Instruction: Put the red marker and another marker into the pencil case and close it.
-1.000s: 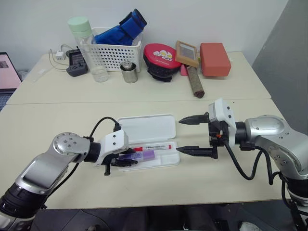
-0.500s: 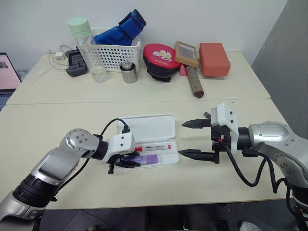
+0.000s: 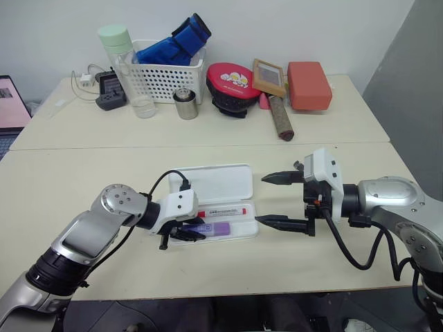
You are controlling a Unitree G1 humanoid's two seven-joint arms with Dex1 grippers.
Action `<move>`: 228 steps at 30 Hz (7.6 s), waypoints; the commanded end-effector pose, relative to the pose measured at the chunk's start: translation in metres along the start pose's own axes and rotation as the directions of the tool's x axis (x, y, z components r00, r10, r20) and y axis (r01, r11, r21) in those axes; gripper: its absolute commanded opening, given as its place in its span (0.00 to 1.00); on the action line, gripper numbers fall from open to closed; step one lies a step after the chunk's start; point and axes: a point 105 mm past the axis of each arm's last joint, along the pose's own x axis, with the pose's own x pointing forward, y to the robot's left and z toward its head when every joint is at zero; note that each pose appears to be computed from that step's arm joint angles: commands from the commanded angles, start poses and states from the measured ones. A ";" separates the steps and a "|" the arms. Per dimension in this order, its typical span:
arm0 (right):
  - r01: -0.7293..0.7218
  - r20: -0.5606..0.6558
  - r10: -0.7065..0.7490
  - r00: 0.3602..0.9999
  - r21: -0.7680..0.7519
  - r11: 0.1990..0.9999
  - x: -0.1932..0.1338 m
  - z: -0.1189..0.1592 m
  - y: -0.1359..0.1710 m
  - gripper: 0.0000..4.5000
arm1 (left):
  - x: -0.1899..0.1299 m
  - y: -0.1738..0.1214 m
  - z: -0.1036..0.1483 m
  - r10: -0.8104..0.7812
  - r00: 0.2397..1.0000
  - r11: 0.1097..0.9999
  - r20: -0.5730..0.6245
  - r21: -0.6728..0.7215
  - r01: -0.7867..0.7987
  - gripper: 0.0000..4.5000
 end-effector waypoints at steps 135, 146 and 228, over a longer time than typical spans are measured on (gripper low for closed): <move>-0.074 0.060 0.078 0.995 -0.070 0.995 0.066 0.024 -0.095 0.99 | -0.112 -0.023 0.020 0.464 0.847 0.879 0.259 -0.255 -0.404 1.00; 0.053 -0.006 -0.054 0.999 -0.052 0.997 0.096 0.031 -0.153 0.66 | -0.117 -0.030 0.023 0.512 0.818 0.850 0.261 -0.290 -0.439 1.00; -0.434 -0.341 0.343 0.875 -0.238 0.869 0.114 -0.046 -0.025 0.02 | -0.125 -0.025 0.045 0.388 0.875 0.917 0.289 -0.213 -0.336 1.00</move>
